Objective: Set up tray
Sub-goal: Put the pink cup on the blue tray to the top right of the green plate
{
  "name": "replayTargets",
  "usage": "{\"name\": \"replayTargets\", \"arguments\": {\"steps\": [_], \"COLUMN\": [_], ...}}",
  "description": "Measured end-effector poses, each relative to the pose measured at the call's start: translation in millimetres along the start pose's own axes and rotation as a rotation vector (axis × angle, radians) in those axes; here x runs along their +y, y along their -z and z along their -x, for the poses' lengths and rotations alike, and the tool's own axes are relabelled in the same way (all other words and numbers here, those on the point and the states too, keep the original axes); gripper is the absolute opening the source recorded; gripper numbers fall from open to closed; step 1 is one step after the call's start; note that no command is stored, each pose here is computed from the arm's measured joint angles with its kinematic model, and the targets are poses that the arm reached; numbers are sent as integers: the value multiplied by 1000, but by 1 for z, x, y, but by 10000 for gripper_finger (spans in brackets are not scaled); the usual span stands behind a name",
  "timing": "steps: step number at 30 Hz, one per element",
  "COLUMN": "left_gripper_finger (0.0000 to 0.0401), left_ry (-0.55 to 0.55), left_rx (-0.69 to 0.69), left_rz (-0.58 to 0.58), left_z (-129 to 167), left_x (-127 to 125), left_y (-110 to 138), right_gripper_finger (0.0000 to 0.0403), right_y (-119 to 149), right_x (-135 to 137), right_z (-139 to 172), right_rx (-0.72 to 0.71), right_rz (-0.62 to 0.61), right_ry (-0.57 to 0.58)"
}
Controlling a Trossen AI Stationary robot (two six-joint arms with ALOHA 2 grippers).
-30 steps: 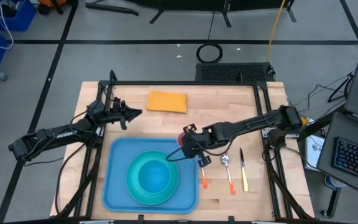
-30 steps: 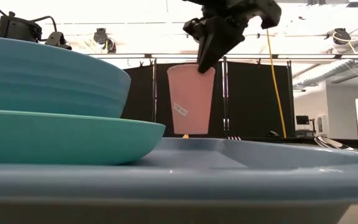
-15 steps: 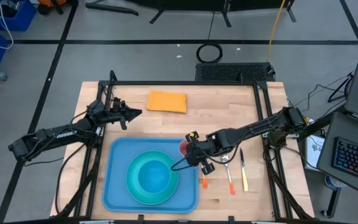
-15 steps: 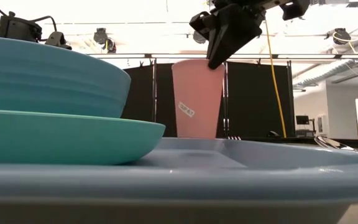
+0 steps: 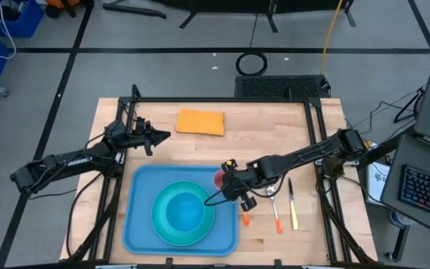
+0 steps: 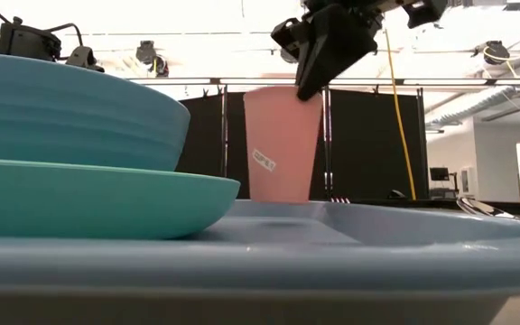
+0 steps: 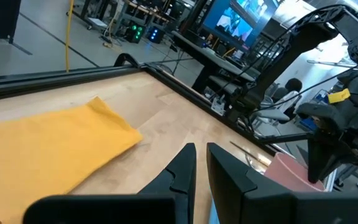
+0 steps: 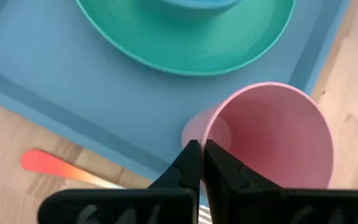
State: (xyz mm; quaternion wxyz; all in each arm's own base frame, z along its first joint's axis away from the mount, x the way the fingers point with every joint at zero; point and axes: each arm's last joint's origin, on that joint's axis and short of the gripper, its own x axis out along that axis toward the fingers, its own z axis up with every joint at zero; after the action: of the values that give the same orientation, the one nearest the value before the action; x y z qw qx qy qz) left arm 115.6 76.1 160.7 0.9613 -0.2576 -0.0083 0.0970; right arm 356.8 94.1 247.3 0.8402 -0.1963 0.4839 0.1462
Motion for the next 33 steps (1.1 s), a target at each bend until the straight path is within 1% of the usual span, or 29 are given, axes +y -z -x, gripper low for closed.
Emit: {"name": "replayTargets", "arguments": {"steps": [4,10,15,22,33], "left_gripper_finger": [42,42,42,42,42], "left_ry": [0,-2,-8,-18,-21], "left_rx": [0,0,-1,-2,4], "left_rz": [0,0,-1,1,4], "left_z": [0,0,0,0,0], "left_x": [0,0,0,1,1], "left_y": [0,0,0,0,1], "right_gripper_finger": [0,0,0,0,31], "right_y": [-1,8,13,13,11], "right_x": [0,3,2,2,1], "right_z": [-6,-17,-19,-20,-21], "right_rx": [3,-4,8,0,-25], "right_rz": [0,0,-17,-16,-5], "right_ry": [-1,2,4,8,15]}}
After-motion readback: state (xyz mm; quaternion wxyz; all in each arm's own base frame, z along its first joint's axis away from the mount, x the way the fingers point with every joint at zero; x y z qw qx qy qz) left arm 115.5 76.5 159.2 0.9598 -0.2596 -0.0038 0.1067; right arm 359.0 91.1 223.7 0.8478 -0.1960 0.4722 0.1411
